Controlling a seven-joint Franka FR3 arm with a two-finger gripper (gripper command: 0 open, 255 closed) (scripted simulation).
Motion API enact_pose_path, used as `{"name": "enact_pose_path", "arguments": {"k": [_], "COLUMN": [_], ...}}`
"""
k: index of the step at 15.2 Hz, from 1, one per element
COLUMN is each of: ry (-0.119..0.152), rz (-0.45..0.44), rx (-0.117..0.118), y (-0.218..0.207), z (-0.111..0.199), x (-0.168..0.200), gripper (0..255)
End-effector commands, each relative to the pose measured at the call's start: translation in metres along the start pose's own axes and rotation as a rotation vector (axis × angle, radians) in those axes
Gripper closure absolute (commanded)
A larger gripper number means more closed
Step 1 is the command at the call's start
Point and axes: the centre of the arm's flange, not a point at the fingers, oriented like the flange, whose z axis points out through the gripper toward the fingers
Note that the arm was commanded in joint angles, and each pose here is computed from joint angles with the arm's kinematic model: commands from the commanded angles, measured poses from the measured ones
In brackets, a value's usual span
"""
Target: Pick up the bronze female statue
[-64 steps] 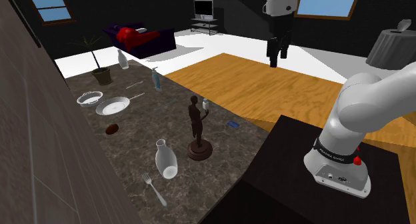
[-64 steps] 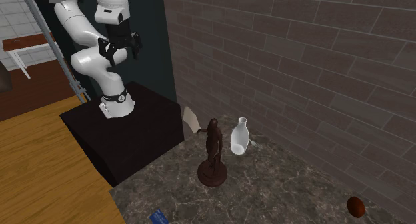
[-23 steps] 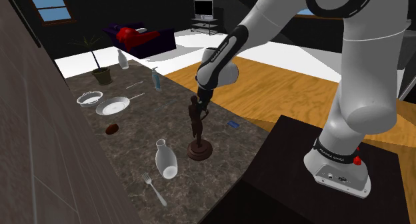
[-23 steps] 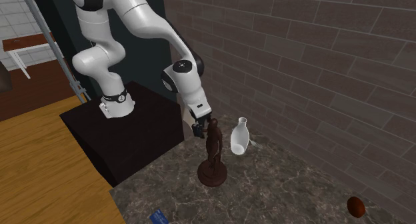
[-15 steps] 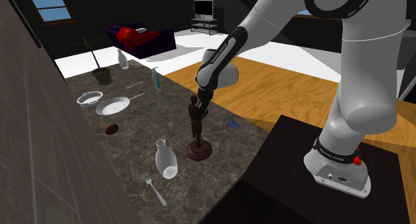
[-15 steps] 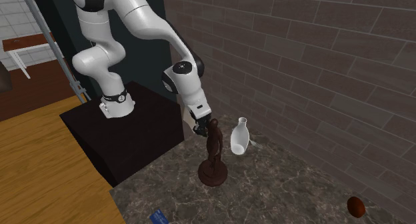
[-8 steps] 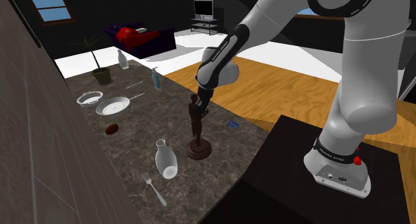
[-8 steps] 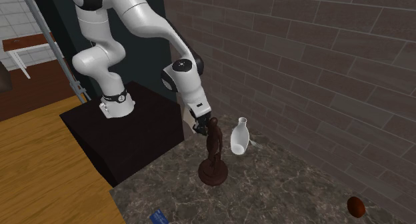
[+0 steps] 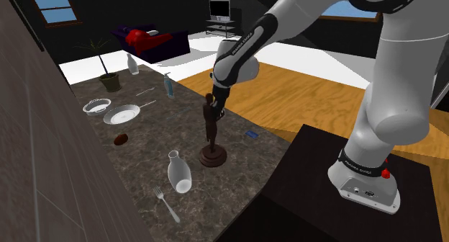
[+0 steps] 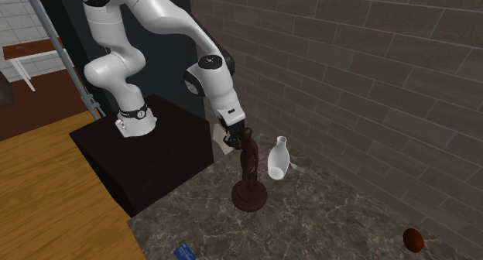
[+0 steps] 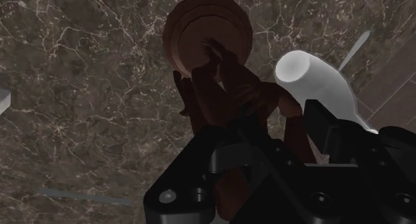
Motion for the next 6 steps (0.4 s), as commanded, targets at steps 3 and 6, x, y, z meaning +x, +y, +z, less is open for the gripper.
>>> {"name": "enact_pose_path", "arguments": {"k": [3,6], "ry": [0.003,0.003], "rz": [0.0,0.0], "rx": [-0.001,-0.001], "y": [-0.004,-0.005], "z": [-0.023,-0.028], "x": [0.004,0.005], "gripper": [255,255]}}
